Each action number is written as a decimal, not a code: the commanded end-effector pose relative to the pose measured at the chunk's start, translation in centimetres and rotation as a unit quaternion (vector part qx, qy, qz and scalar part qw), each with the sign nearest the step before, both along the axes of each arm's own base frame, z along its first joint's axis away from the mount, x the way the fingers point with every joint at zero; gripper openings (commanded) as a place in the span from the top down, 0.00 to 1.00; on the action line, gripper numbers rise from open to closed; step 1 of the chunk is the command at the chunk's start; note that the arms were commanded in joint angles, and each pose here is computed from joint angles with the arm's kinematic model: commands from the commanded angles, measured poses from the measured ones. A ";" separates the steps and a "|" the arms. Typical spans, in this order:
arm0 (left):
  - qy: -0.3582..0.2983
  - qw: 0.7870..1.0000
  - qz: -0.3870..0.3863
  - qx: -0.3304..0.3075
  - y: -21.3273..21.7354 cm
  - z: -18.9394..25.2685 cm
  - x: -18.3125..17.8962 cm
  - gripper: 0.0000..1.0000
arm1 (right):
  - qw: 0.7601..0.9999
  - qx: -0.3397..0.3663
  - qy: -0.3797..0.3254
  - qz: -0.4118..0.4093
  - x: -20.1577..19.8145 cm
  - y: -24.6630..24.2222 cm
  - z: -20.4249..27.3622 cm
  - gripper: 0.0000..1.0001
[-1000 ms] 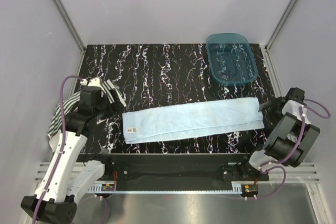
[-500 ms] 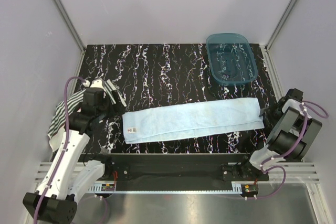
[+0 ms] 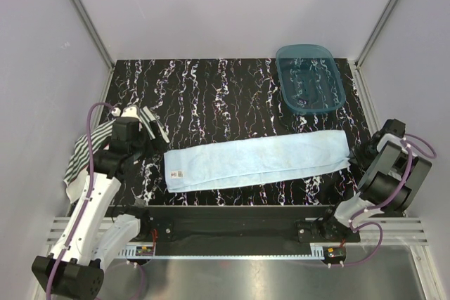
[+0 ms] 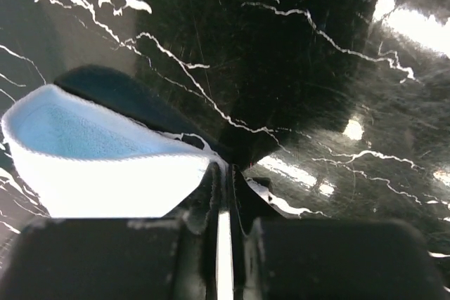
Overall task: Roll the towels
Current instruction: Fold the towel
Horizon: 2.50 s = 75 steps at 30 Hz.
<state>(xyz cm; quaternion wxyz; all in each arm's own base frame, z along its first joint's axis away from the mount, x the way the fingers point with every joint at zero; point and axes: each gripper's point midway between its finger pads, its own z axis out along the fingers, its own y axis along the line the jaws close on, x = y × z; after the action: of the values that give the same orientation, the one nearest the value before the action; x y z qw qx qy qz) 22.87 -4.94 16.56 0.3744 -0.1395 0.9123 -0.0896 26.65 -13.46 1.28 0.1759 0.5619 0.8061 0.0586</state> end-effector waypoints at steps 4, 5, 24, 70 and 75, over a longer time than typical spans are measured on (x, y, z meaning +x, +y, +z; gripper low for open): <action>-0.025 1.000 0.002 0.004 0.2 0.8 1.0 0.12 | 0.999 -0.012 -0.032 0.024 0.4 1.0 3.5 1.00; -0.023 1.000 0.002 0.004 0.2 0.7 0.9 0.12 | 0.999 -0.015 -0.037 0.030 0.6 1.1 4.2 1.00; -0.028 1.000 0.005 0.004 0.3 0.7 0.9 0.12 | 0.929 -0.027 -0.258 0.265 6.3 17.1 19.8 1.00; -0.033 0.999 0.036 0.018 1.5 1.0 0.7 0.12 | 0.660 0.205 -0.342 0.636 -4.6 64.6 15.8 1.00; -0.032 0.999 0.039 0.020 1.6 0.9 0.7 0.12 | 0.641 0.222 -0.316 0.663 -7.1 67.6 13.1 0.99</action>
<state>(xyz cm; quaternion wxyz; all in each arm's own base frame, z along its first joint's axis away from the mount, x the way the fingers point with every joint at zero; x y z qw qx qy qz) 23.03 -3.87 16.98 0.3927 -0.1559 0.9038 -0.0682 20.91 51.16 12.41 0.2035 -0.1326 0.8486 0.4700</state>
